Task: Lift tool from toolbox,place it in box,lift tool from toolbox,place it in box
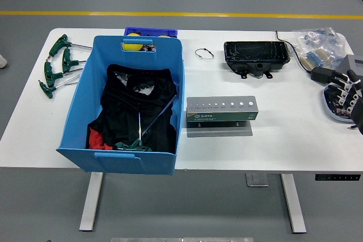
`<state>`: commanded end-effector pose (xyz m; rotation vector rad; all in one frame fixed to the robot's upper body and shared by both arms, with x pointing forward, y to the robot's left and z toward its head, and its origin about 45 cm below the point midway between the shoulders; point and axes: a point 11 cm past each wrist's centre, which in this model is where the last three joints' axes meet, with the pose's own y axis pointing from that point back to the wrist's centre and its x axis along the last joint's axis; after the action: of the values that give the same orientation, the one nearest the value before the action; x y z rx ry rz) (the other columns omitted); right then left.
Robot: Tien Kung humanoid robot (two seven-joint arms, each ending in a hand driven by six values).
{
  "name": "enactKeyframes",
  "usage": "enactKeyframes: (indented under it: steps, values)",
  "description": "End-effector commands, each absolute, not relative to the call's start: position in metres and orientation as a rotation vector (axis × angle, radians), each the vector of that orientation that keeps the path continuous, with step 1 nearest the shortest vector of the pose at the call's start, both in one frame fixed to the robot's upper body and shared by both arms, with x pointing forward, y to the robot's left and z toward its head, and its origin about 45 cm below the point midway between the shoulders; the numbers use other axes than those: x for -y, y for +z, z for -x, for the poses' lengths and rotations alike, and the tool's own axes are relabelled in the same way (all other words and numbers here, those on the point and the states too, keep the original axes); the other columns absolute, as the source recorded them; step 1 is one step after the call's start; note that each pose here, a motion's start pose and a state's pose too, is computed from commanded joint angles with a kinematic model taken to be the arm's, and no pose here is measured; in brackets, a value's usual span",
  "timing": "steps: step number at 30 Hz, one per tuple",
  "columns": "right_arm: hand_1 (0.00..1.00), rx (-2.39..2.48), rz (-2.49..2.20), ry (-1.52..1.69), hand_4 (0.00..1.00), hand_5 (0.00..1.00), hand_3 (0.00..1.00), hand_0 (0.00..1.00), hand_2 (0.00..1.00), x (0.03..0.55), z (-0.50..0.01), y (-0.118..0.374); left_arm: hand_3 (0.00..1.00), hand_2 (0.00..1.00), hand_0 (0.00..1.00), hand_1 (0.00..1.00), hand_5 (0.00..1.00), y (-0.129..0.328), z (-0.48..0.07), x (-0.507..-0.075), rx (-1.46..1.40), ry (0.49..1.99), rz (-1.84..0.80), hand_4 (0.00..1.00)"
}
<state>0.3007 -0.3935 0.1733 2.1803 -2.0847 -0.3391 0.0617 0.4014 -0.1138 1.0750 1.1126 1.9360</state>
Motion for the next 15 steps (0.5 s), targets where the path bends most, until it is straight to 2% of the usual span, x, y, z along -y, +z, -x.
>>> enactKeyframes:
  steps: [2, 8, 15]
  values:
    - [0.878, 2.113, -2.171, -0.377, 0.998, 0.921, 0.888, 0.92, 0.886, 0.392, -0.293, 0.165, 0.751, 0.858, 0.811, 0.828, 0.61, -0.114, -0.062, -0.401, -1.113, 1.937, -1.077, 0.742]
    - [0.873, 2.264, -2.128, -0.458, 0.998, 0.91, 0.888, 0.919, 0.883, 0.391, -0.282, 0.151, 0.75, 0.858, 0.807, 0.829, 0.607, -0.113, -0.065, -0.403, -1.105, 1.937, -1.073, 0.738]
    - [0.873, 2.362, -2.111, -0.398, 0.998, 0.906, 0.889, 0.921, 0.882, 0.399, -0.31, 0.165, 0.746, 0.858, 0.805, 0.828, 0.61, -0.113, -0.068, -0.401, -1.107, 1.931, -1.066, 0.735]
